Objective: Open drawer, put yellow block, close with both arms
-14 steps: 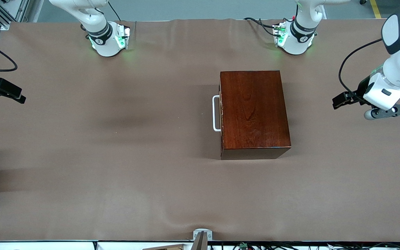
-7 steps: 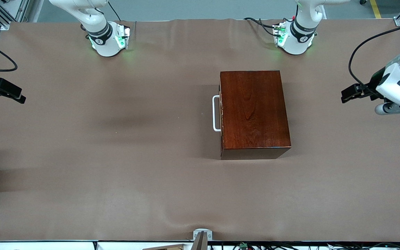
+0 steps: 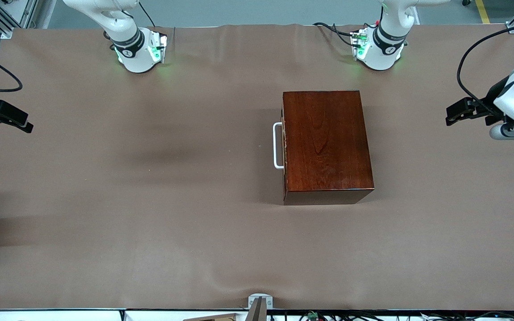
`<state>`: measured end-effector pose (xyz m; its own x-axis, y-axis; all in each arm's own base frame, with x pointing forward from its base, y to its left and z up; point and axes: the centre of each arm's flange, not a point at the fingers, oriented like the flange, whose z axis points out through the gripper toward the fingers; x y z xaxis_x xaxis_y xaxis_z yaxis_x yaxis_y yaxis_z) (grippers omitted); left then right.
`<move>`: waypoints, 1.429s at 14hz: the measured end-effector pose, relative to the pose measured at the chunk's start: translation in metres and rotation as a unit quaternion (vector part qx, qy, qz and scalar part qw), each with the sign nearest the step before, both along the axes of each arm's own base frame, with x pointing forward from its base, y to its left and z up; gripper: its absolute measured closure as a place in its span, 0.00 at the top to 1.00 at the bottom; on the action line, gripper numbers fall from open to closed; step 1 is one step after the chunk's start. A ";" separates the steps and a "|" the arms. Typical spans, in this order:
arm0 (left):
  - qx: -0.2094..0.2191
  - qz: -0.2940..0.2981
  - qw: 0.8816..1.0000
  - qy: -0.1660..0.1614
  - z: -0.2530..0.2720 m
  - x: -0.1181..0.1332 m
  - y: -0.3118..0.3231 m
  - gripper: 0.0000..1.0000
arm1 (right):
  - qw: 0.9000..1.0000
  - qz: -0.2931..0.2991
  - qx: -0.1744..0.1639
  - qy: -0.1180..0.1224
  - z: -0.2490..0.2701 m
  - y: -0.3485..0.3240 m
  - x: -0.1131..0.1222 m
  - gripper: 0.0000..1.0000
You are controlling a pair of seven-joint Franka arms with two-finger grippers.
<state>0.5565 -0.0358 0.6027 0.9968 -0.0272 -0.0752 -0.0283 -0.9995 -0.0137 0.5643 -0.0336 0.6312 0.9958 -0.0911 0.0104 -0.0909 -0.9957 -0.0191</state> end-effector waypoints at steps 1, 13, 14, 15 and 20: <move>0.000 -0.001 1.000 -0.001 0.003 0.000 0.000 1.00 | 1.000 0.000 0.000 0.000 0.000 0.000 0.000 1.00; 0.000 -0.003 1.000 0.000 0.005 0.001 -0.002 1.00 | 1.000 0.000 0.000 0.000 0.000 0.000 0.000 1.00; 0.000 -0.003 1.000 0.000 0.004 0.001 -0.002 1.00 | 1.000 0.000 0.000 0.000 0.000 0.000 0.000 1.00; 0.000 -0.003 1.000 0.000 0.004 0.001 -0.002 1.00 | 1.000 0.000 0.000 0.001 0.000 0.000 0.000 1.00; 0.000 -0.003 1.000 0.000 0.004 0.002 -0.003 1.00 | 1.000 0.000 0.000 0.001 0.000 0.000 0.000 1.00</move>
